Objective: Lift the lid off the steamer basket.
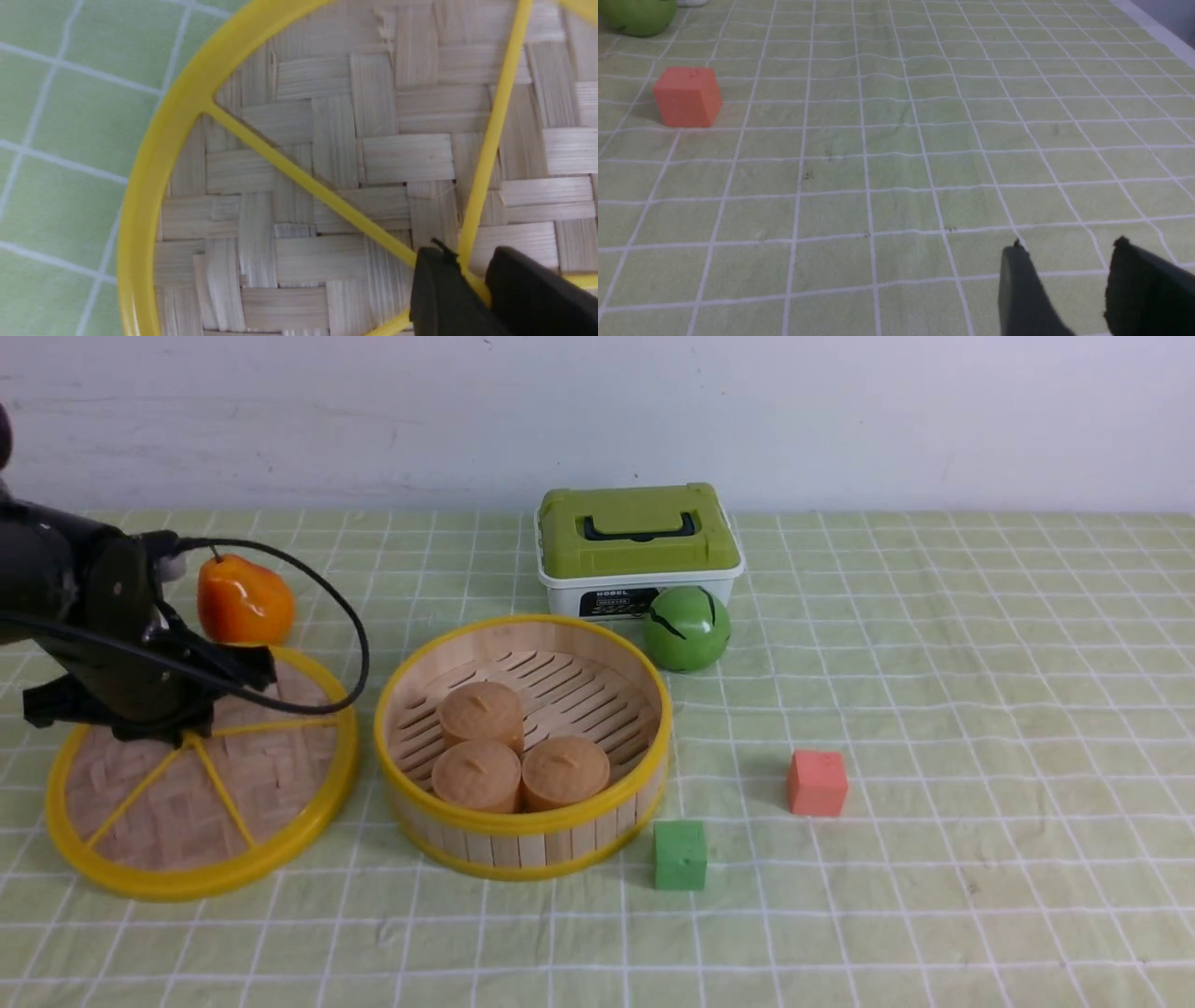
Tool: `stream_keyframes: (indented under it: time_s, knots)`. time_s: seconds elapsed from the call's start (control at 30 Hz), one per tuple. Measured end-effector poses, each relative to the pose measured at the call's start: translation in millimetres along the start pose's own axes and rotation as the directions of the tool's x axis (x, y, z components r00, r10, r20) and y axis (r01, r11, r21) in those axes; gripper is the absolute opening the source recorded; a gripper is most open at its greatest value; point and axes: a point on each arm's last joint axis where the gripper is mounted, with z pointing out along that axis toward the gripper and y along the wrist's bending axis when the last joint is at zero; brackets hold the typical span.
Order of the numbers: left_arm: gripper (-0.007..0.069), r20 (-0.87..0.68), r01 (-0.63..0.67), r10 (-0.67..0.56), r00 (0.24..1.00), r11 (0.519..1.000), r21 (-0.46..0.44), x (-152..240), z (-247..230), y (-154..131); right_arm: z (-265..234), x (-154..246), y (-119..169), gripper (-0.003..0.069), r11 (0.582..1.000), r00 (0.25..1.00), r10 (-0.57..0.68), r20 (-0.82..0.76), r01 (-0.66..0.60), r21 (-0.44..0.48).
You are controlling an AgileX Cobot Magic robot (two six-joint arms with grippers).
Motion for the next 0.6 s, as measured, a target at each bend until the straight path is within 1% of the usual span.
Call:
stream_keyframes:
  time_s: [0.1,0.2,0.27,0.3,0.33,0.4,0.47,0.53,0.57,0.6]
  knots:
    - [0.0202,0.0,0.012,-0.012,1.0,1.0,0.005,0,1,0,0,0,0,0.0243,1.0,1.0,0.0,0.0,0.0,0.0]
    - [0.0293,0.019,0.025,-0.025,1.0,1.0,0.012,-4,-14,0,0,0,0,0.0243,1.0,1.0,0.0,0.0,0.0,0.0]
    - [0.0313,0.047,0.045,-0.047,0.998,0.999,0.028,-8,-34,1,0,0,0,0.0243,1.0,1.0,0.0,0.0,0.0,0.0]
    - [0.031,0.078,0.06,-0.064,0.995,0.997,0.048,-12,-51,2,0,0,0,0.0243,1.0,1.0,0.0,0.0,0.0,0.0]
    - [0.0295,0.111,0.073,-0.081,0.991,0.995,0.072,-15,-67,2,0,0,0,0.0243,1.0,1.0,0.0,0.0,0.0,0.0]
    - [0.0243,0.207,0.084,-0.112,0.972,0.986,0.142,-21,-115,5,0,0,0,0.0243,1.0,1.0,0.0,0.0,0.0,0.0]
    - [0.0159,0.314,0.069,-0.139,0.939,0.972,0.225,-20,-171,10,0,0,0,0.0243,1.0,1.0,0.0,0.0,0.0,0.0]
    - [0.0066,0.42,0.027,-0.159,0.893,0.952,0.303,-12,-227,17,0,0,0,0.0243,1.0,1.0,0.0,0.0,0.0,0.0]
    - [0.0057,0.417,0.031,-0.165,0.894,0.95,0.309,-12,-227,17,0,0,0,0.0243,1.0,1.0,0.0,0.0,0.0,0.0]
    - [-0.0006,0.505,-0.028,-0.173,0.846,0.931,0.365,1,-272,24,0,0,0,0.0243,1.0,1.0,0.0,0.0,0.0,0.0]
